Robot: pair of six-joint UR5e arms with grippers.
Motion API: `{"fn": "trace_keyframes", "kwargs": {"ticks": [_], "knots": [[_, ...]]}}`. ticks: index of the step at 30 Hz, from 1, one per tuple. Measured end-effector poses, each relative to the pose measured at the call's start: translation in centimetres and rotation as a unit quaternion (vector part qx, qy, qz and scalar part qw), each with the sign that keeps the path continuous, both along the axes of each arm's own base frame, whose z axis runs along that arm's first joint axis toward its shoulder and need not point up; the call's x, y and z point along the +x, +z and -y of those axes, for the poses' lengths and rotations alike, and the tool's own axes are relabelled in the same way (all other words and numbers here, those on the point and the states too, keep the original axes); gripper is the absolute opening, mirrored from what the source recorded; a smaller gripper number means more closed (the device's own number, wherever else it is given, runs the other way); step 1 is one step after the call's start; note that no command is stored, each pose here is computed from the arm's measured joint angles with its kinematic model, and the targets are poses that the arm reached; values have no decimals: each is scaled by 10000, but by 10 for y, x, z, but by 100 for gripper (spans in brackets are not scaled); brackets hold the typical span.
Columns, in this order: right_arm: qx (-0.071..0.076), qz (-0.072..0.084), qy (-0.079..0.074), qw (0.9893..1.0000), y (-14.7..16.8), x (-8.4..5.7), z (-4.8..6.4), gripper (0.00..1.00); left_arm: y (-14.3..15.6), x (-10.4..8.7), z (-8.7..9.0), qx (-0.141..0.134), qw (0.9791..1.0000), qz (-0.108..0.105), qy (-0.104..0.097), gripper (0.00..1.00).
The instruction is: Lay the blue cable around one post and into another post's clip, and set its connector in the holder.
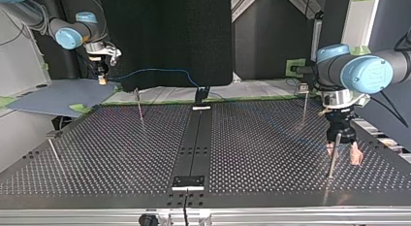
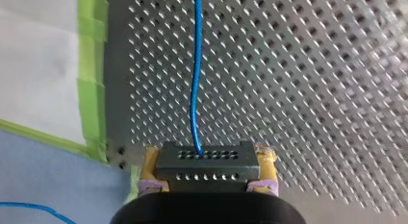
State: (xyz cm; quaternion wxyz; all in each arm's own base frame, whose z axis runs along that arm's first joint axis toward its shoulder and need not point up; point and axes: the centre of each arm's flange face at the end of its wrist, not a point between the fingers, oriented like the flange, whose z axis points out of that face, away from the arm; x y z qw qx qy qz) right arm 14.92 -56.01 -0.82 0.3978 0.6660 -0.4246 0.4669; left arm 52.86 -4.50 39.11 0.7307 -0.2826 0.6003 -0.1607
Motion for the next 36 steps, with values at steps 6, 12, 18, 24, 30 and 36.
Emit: {"fn": "trace_keyframes", "kwargs": {"ticks": [6, 12, 18, 24, 30, 36], "knots": [[-207, 183, -337, 9991, 12, -7, 1, 0, 0, 0, 2, -2, 10000, -10, -10, 100], [-388, 382, -653, 9964, 15, -13, 5, 0, -2, -2, 5, -13, 10000, -71, 3, 100], [-607, 604, -948, 9918, 19, -18, 12, 0, -3, -5, 5, -65, 9997, -174, 126, 100], [-818, 865, -1037, 9875, 24, -20, 18, 0, -8, -9, 2, -295, 9990, -244, 218, 100], [-1016, 1129, -1032, 9830, 29, -20, 23, 0, -18, -12, -3, -544, 9980, -205, 251, 100], [-1197, 1371, -1023, 9780, 33, -20, 28, 0, -15, -16, -4, -749, 9968, -105, 246, 100]]}}
